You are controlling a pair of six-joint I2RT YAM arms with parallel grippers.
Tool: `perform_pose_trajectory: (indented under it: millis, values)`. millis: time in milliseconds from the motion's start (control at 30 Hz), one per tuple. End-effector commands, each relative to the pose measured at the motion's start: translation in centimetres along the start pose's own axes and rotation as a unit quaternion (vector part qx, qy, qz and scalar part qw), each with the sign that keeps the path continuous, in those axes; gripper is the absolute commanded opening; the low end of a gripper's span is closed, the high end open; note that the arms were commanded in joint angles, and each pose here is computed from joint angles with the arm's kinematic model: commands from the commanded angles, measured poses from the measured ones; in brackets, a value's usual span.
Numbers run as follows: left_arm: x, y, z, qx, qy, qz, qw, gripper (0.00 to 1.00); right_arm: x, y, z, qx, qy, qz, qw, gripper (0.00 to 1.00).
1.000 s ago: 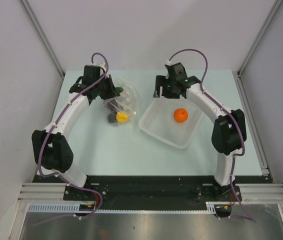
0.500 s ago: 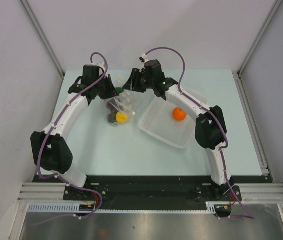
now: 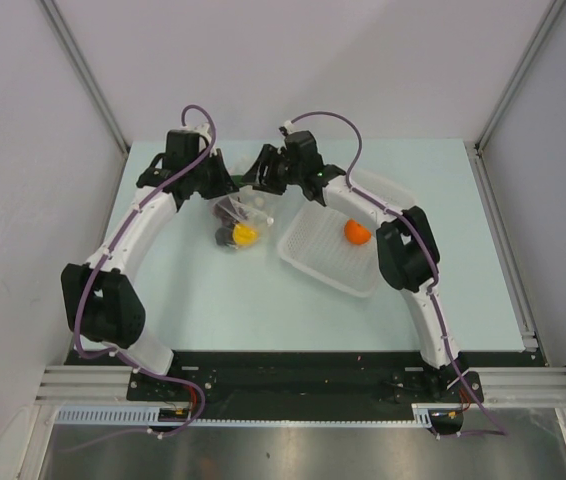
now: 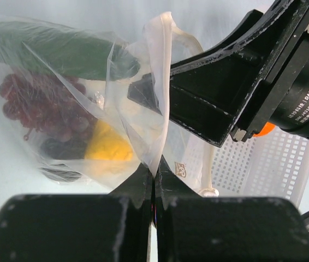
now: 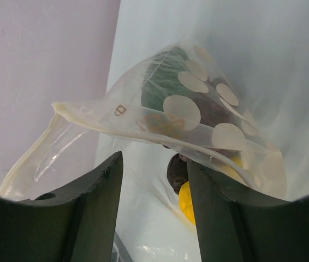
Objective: Open the zip-top bag and remove the fake food
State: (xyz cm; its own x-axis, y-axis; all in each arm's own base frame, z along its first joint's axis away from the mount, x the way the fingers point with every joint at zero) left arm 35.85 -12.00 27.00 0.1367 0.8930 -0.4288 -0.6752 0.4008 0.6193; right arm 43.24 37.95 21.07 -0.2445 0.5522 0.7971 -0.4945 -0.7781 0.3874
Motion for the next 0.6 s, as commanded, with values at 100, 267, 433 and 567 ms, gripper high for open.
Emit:
perform_pose_trajectory:
  millis: [100,267,433,567]
  values:
    - [-2.0,1.0,0.6,-0.028,-0.012,-0.028,0.999,0.0,0.7,-2.1,0.9,-0.03,-0.022,0.032,0.999,0.57]
    - [-2.6,0.9,0.7,-0.023,-0.018,-0.034,0.999,0.0,0.6,-3.2,0.6,-0.057,-0.037,0.016,0.998,0.63]
    - [-2.9,0.7,0.3,-0.021,-0.019,-0.038,0.999,0.0,0.1,-4.3,0.7,-0.08,-0.049,0.023,0.995,0.65]
    - [-2.7,0.6,0.0,-0.016,-0.021,-0.033,0.999,0.0,1.3,-4.9,1.2,-0.098,-0.05,0.068,0.992,0.67]
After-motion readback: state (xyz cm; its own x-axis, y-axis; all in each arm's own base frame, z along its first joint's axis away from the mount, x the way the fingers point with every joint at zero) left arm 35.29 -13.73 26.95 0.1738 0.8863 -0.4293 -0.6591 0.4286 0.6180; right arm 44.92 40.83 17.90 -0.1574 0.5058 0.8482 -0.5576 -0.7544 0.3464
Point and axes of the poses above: each gripper's point midway between its finger pads, its own y axis back along the fingers, its own x axis along the line the jaws close on, z = x × y, the point moved 8 cm from there along y, back along the fingers, and after that the axes turned 2 degrees about -y, right-handed, at the moved point
